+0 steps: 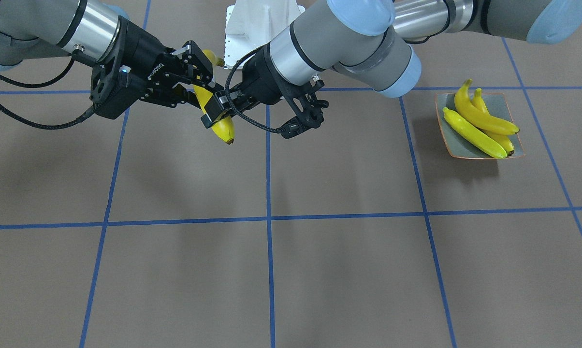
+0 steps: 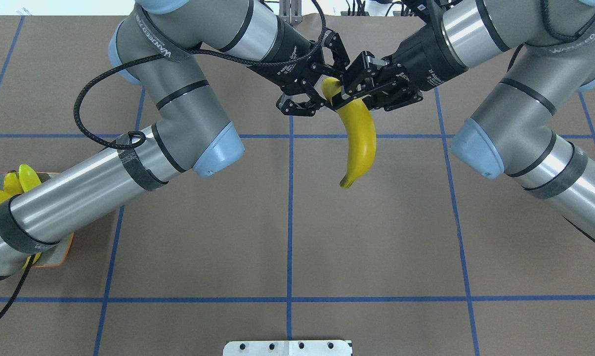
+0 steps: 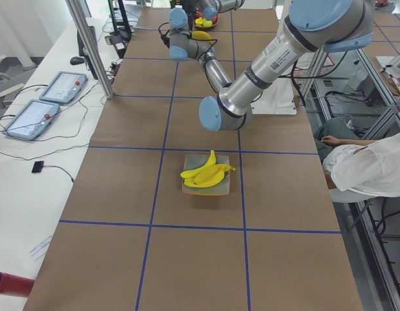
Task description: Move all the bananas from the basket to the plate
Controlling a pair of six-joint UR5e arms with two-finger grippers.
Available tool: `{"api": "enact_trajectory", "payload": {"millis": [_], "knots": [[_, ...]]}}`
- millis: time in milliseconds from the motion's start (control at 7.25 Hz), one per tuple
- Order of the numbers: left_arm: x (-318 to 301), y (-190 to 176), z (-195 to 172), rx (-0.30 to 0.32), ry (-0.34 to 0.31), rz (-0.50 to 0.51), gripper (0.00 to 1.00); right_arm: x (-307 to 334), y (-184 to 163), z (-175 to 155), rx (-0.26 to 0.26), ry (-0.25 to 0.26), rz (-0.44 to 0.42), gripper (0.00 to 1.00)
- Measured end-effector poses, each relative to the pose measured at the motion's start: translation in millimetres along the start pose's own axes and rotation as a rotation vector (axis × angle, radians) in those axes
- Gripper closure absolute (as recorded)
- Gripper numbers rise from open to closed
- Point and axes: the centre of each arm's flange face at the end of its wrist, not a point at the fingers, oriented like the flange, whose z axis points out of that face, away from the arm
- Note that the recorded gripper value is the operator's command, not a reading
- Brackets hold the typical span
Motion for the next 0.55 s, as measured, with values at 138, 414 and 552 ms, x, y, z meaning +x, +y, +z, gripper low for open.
{"api": "enact_trajectory", "payload": {"millis": [138, 414, 552], "knots": [[0.6, 2.0, -0.6, -0.003, 0.003, -0.004, 1.0, -0.4, -0.6, -0.5, 0.015, -0.01, 0.0, 0.0], [0.0, 1.0, -1.2, -0.002, 0.004, -0.014, 1.0, -0.5, -1.1, -1.9, 0.038, -0.033, 0.011, 0.0], [-0.5, 0.0, -1.7, 0.0, 0.004, -0.017, 1.0, 1.8, 0.1, -4.4, 0.043, -0.043, 0.016, 0.0]]}}
